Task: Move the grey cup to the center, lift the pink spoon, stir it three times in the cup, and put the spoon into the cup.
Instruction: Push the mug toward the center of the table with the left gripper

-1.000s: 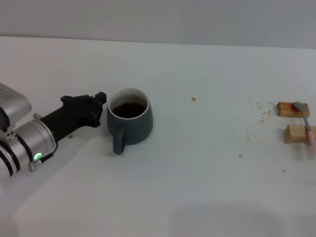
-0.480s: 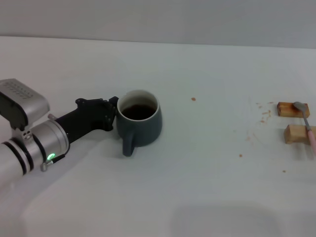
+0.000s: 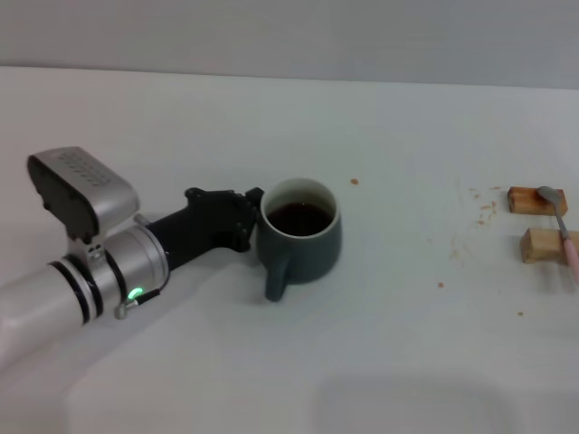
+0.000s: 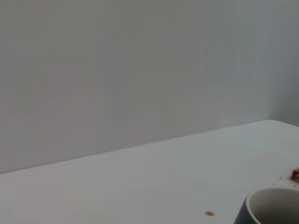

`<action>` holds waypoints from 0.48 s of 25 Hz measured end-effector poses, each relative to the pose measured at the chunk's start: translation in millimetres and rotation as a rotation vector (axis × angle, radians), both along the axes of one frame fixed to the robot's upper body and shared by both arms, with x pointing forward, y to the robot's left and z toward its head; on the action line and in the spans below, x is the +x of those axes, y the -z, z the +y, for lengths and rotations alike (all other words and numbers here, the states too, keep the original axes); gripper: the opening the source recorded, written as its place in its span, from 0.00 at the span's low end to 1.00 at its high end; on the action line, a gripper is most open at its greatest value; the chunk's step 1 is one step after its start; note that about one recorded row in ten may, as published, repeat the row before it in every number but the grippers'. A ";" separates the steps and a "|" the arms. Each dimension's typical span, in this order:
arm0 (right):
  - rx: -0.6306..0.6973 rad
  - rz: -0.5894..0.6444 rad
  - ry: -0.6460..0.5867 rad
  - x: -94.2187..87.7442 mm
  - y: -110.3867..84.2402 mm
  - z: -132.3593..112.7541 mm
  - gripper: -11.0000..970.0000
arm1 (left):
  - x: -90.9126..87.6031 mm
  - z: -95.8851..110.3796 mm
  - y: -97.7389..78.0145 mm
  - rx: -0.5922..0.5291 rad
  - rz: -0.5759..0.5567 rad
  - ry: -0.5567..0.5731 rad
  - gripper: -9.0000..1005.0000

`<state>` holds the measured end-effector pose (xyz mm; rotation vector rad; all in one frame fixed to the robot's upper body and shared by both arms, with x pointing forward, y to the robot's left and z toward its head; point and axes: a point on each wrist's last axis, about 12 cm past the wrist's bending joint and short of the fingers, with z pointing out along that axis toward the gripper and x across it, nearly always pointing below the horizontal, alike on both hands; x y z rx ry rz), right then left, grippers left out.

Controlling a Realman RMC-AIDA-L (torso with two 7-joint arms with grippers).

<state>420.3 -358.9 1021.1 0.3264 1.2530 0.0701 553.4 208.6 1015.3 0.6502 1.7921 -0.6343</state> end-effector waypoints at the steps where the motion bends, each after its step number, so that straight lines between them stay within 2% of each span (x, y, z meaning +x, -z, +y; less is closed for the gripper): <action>1: 0.000 0.001 0.001 -0.3 0.1 -0.1 0.63 | -0.6 -3.0 0.6 0.001 0.003 0.008 0.01; 7: -0.002 0.016 -0.021 -3.6 2.4 1.8 0.63 | -2.2 -11.4 0.8 -0.002 0.008 0.034 0.01; 12: -0.010 0.036 -0.066 -7.6 5.1 5.6 0.63 | -2.3 -10.5 0.1 -0.003 0.005 0.041 0.01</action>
